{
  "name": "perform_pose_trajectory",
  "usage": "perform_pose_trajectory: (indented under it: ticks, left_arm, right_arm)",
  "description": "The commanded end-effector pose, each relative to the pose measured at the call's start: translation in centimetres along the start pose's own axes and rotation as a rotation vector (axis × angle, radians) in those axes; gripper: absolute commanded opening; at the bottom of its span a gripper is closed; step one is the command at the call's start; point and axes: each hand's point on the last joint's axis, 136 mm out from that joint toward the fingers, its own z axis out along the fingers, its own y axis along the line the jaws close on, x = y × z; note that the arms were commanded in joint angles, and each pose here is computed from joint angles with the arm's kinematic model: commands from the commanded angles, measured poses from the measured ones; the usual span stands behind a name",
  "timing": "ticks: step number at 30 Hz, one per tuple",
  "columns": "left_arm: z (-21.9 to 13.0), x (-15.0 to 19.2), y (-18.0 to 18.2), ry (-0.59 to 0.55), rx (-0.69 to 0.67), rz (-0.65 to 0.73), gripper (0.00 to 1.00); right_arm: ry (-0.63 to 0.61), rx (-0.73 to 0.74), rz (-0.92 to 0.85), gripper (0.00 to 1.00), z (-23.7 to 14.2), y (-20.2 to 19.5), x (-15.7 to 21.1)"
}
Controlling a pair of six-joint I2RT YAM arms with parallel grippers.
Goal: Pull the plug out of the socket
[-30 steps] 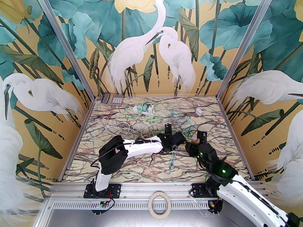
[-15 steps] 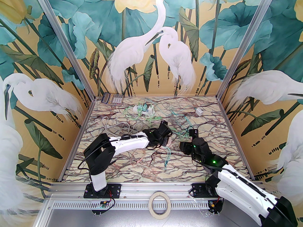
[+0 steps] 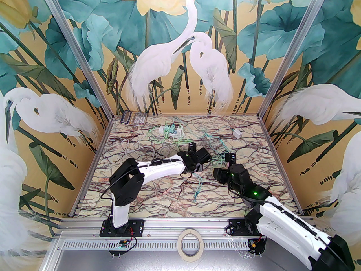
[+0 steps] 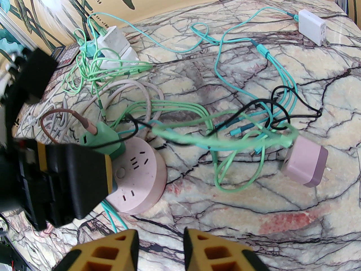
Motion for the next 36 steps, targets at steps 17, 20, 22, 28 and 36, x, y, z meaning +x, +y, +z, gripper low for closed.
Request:
perform_pose_trajectory:
  ticks: [17, 20, 22, 28, 36]
  left_arm:
    - [1.2, -1.2, 0.9, -0.039, -0.061, 0.014, 0.33]
    - [1.3, -1.1, 1.4, -0.037, -0.063, 0.056, 0.34]
    - [1.3, -1.0, 1.6, -0.035, -0.065, 0.077, 0.34]
    - [1.7, -0.5, 1.4, -0.025, -0.045, 0.1, 0.35]
    - [2.1, -0.5, 0.7, -0.013, -0.021, 0.108, 0.35]
  right_arm:
    - [0.079, -0.129, -0.019, 0.34, 2.0, 2.2, 1.5]
    - [0.136, -0.163, -0.002, 0.33, 3.3, 3.1, 2.0]
    - [0.154, -0.178, 0.011, 0.31, 4.4, 3.5, 2.0]
    - [0.204, -0.2, 0.092, 0.27, 7.4, 3.2, 1.9]
    - [0.253, -0.19, 0.139, 0.28, 10.0, 2.3, 1.7]
